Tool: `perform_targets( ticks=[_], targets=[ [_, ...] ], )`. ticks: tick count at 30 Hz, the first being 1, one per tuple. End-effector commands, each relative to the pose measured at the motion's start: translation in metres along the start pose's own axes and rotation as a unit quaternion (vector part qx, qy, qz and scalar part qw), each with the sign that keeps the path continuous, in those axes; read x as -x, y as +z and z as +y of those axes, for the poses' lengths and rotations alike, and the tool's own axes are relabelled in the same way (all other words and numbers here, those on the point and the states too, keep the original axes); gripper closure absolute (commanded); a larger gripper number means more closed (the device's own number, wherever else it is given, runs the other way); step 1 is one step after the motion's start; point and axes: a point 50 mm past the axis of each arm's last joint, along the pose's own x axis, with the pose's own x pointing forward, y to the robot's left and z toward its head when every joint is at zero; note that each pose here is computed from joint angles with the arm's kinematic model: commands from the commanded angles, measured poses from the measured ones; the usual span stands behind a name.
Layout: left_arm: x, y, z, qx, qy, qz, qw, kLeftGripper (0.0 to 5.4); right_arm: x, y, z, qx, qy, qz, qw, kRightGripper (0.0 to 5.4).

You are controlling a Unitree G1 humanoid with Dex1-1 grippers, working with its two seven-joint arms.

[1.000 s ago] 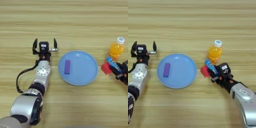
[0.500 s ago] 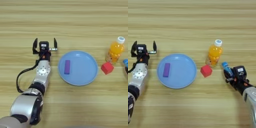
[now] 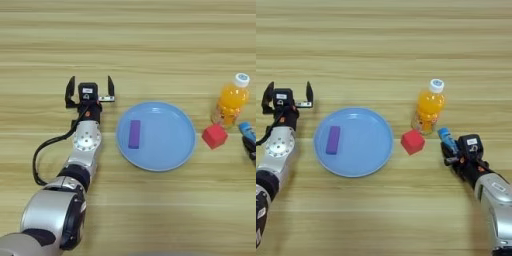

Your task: Move the objects on the table

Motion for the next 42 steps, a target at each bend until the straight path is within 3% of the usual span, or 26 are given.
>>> perform_targets(
  ticks=[1,10,27,36,42],
  targets=[
    [-0.004,0.003,-0.003,-0.004,-0.004,-0.002,1.0,0.0,-0.003,-0.001,0.001,-0.001,0.0,0.003,1.0,3.98],
    [-0.004,0.003,-0.003,-0.004,-0.004,-0.002,1.0,0.0,-0.003,-0.001,0.002,-0.004,0.004,0.0,1.0,2.59],
    [-0.004,0.003,-0.003,-0.004,-0.005,-0.002,1.0,0.0,-0.001,0.008,0.003,-0.01,0.008,-0.021,1.0,0.95],
    [-0.004,0.003,-0.003,-0.005,-0.005,-0.001,1.0,0.0,0.007,0.021,-0.001,0.0,0.0,-0.043,0.999,0.01],
    [-0.004,0.003,-0.003,-0.005,-0.005,-0.001,1.0,0.0,0.012,0.03,-0.002,0.007,-0.001,-0.056,0.998,0.01]
  ],
)
